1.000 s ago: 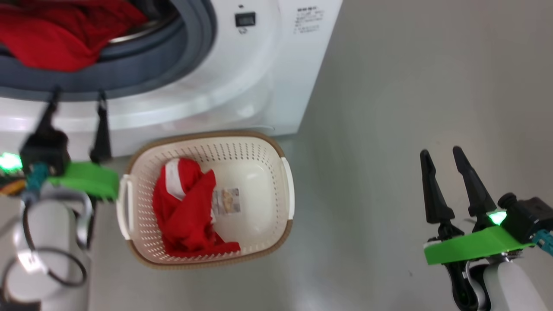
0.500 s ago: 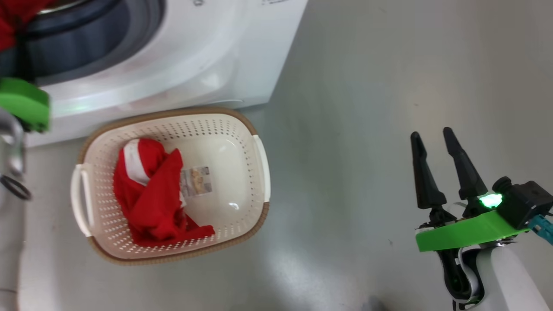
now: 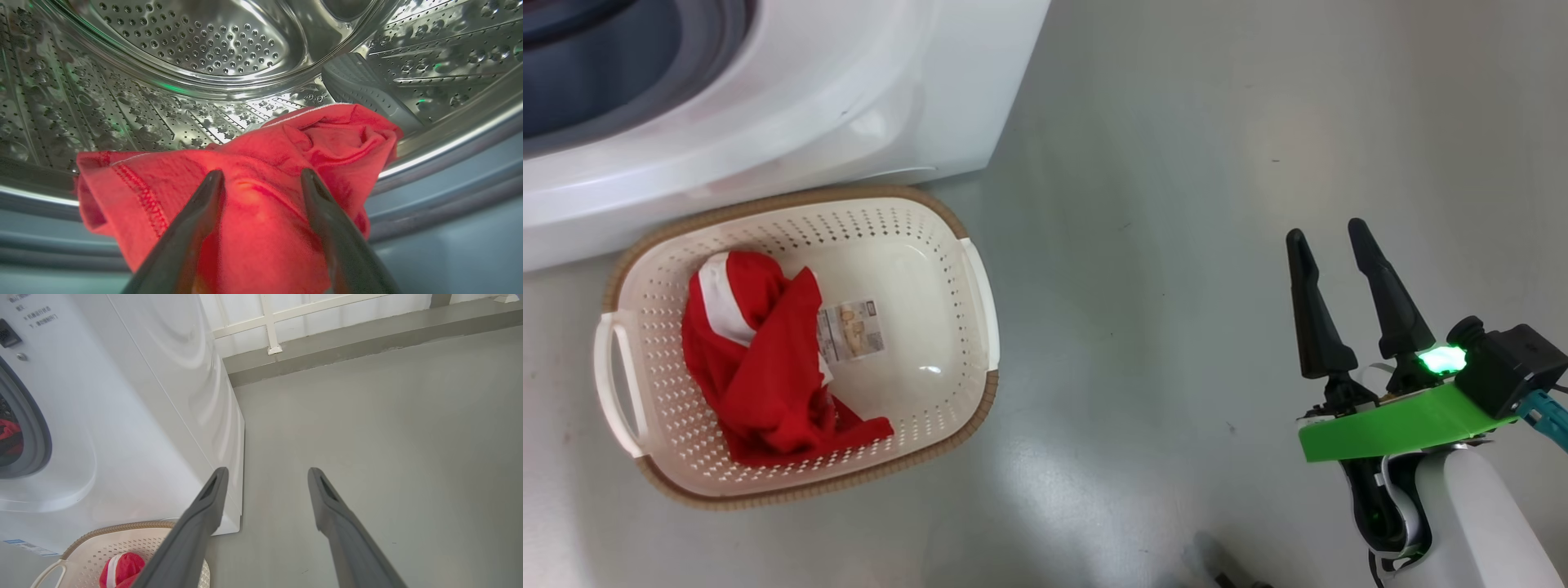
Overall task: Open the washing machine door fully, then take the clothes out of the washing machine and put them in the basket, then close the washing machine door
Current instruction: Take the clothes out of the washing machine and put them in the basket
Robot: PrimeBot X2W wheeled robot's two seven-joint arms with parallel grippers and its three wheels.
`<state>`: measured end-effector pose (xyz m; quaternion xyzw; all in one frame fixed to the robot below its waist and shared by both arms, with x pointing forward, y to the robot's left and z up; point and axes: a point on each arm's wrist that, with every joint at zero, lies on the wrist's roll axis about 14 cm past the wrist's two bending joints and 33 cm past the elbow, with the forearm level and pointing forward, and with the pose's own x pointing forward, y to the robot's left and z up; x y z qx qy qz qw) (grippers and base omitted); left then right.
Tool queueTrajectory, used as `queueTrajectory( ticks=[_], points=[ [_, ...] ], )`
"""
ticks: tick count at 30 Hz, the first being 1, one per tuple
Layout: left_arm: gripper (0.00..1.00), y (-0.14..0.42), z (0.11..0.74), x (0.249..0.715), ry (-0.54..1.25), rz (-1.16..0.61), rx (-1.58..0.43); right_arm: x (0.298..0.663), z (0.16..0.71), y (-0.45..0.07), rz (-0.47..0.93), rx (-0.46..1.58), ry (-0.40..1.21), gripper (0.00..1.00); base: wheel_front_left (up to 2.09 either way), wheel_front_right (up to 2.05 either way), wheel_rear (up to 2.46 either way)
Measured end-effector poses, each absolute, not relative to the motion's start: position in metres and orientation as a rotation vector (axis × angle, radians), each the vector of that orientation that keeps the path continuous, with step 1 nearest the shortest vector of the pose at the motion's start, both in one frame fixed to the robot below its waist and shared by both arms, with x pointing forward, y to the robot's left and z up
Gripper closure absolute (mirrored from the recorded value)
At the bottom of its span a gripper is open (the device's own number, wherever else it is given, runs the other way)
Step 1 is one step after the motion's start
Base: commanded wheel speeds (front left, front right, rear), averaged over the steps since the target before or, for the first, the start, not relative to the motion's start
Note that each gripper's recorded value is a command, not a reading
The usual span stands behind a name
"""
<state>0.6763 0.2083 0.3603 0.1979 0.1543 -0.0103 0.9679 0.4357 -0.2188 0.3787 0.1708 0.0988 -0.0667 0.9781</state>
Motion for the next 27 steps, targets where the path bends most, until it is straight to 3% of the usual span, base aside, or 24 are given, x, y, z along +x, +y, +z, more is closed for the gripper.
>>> queueTrajectory(
  ticks=[7, 8, 10, 12, 14, 18, 27],
  points=[
    [0.0, 0.211, 0.356, 0.677, 0.343, -0.027, 0.424, 0.435, 0.38, -0.22, -0.142, 0.358, 0.197, 0.0, 0.0, 0.0, 0.0],
    [0.06, 0.211, 0.354, 0.676, 0.351, -0.027, 0.427, 0.435, 0.379, -0.22, -0.142, 0.358, 0.197, 0.0, 0.0, 0.0, 0.0],
    [0.47, 0.213, 0.352, 0.675, 0.359, -0.027, 0.431, 0.435, 0.379, -0.22, -0.141, 0.358, 0.197, 0.0, 0.0, 0.0, 0.0],
    [0.67, 0.214, 0.35, 0.674, 0.366, -0.027, 0.435, 0.436, 0.38, -0.22, -0.14, 0.358, 0.194, 0.0, 0.0, 0.0, 0.0],
    [0.75, 0.215, 0.349, 0.674, 0.37, -0.028, 0.437, 0.438, 0.38, -0.22, -0.138, 0.358, 0.191, 0.0, 0.0, 0.0, 0.0],
    [1.0, 0.215, 0.349, 0.674, 0.372, -0.031, 0.441, 0.44, 0.382, -0.219, -0.135, 0.358, 0.185, 0.0, 0.0, 0.0, 0.0],
    [1.0, 0.209, 0.363, 0.677, 0.335, -0.032, 0.364, 0.443, 0.386, -0.219, -0.131, 0.361, 0.171, 0.0, 0.0, 0.0, 0.0]
  ],
)
